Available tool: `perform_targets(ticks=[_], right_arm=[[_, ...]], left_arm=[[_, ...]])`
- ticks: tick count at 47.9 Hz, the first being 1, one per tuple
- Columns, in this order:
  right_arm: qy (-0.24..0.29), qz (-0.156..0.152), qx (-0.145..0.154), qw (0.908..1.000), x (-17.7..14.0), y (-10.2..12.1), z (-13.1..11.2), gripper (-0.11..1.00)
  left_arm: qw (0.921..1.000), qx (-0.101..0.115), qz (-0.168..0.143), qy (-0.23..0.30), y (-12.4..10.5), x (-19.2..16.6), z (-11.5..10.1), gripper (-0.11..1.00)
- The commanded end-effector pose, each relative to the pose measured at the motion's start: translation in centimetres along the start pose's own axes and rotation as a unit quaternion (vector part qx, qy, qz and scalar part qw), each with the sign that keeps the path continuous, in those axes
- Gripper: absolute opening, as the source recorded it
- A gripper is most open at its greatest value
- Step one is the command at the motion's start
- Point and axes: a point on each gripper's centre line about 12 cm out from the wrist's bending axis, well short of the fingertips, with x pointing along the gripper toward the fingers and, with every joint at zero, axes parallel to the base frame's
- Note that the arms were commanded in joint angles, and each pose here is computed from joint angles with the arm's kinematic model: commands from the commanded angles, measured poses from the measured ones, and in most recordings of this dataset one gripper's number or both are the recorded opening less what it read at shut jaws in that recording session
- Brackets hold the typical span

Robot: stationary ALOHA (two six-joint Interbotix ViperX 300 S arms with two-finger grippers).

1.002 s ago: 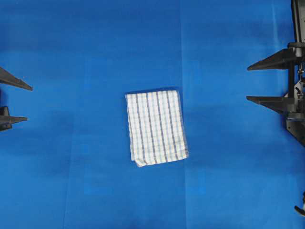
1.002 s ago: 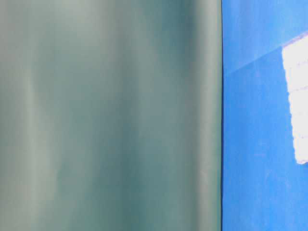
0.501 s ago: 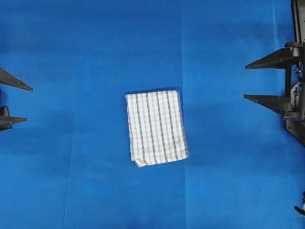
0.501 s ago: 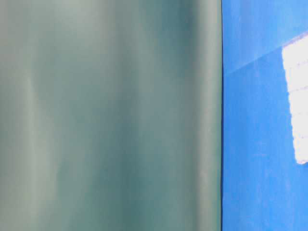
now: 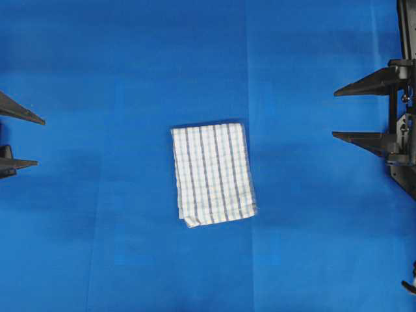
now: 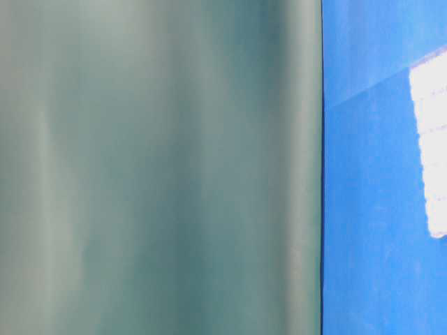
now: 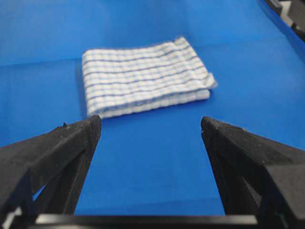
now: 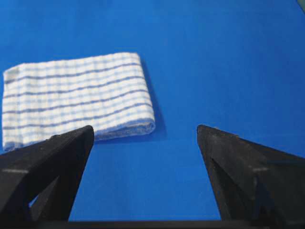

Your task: Fold the blue towel.

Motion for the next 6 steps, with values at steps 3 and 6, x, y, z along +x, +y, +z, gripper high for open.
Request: perform_targets(ticks=[3, 6], right_arm=[[-0.005, 0.000, 0.001, 1.0000, 0.08, 0.03, 0.52, 0.85], [-0.005, 0.000, 0.002, 1.0000, 0.08, 0.06, 0.52, 0.85]], left_arm=[[1.0000, -0.003, 0.002, -0.003, 0.06, 0.09, 0.43, 0.82], [1.0000, -0.003, 0.002, -0.003, 0.06, 0.08, 0.43, 0.82]])
